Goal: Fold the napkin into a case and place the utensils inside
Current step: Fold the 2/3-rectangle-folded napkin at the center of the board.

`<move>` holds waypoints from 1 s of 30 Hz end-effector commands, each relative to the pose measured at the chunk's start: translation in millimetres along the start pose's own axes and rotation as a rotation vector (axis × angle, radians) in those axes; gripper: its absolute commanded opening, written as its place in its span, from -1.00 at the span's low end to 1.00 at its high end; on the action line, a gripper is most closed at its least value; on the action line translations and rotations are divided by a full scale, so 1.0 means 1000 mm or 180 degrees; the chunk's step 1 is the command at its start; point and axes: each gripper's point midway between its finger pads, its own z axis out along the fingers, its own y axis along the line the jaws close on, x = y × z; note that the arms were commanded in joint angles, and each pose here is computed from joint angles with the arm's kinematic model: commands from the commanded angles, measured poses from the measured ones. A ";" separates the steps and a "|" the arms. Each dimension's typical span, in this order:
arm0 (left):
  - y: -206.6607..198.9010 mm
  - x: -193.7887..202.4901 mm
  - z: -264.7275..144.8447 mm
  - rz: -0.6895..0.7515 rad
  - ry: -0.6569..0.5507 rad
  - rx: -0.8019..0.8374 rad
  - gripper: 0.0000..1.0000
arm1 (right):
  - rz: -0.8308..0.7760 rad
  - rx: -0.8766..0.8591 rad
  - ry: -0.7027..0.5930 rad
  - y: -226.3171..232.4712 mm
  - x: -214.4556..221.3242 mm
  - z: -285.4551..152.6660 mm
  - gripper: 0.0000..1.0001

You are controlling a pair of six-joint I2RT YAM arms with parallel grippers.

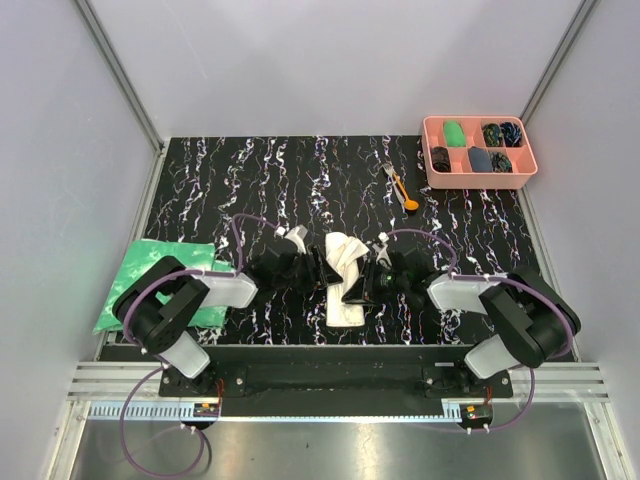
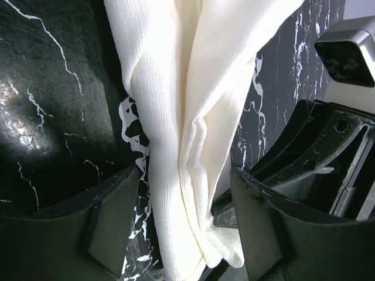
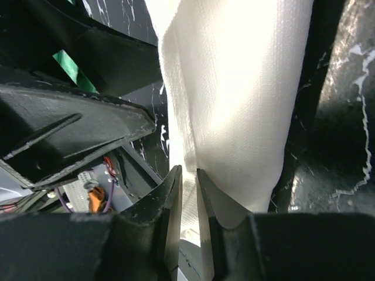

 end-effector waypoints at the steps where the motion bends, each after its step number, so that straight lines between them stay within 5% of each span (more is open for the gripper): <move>1: -0.011 0.001 -0.007 0.0069 0.0066 0.0111 0.43 | -0.0381 0.0121 -0.0069 0.007 -0.006 -0.010 -0.49; 14: -0.014 0.008 0.010 0.0120 0.0241 0.0104 0.72 | -0.0376 0.0058 0.0015 0.003 -0.002 -0.001 -0.43; 22: 0.020 0.005 0.035 0.0041 0.0358 -0.0492 0.47 | -0.0406 0.0018 -0.0002 0.013 -0.003 -0.006 -0.40; 26: 0.031 0.005 0.037 -0.0015 0.0372 -0.0547 0.12 | -0.0480 0.0231 -0.0226 0.015 -0.022 -0.015 -0.17; 27: 0.034 0.007 0.035 -0.0036 0.0384 -0.0553 0.05 | -0.0442 0.0397 -0.0287 0.010 -0.025 -0.024 0.15; 30: 0.032 0.005 0.031 0.0003 0.0347 -0.0522 -0.13 | -0.0370 0.0750 -0.0749 -0.001 -0.056 -0.047 0.61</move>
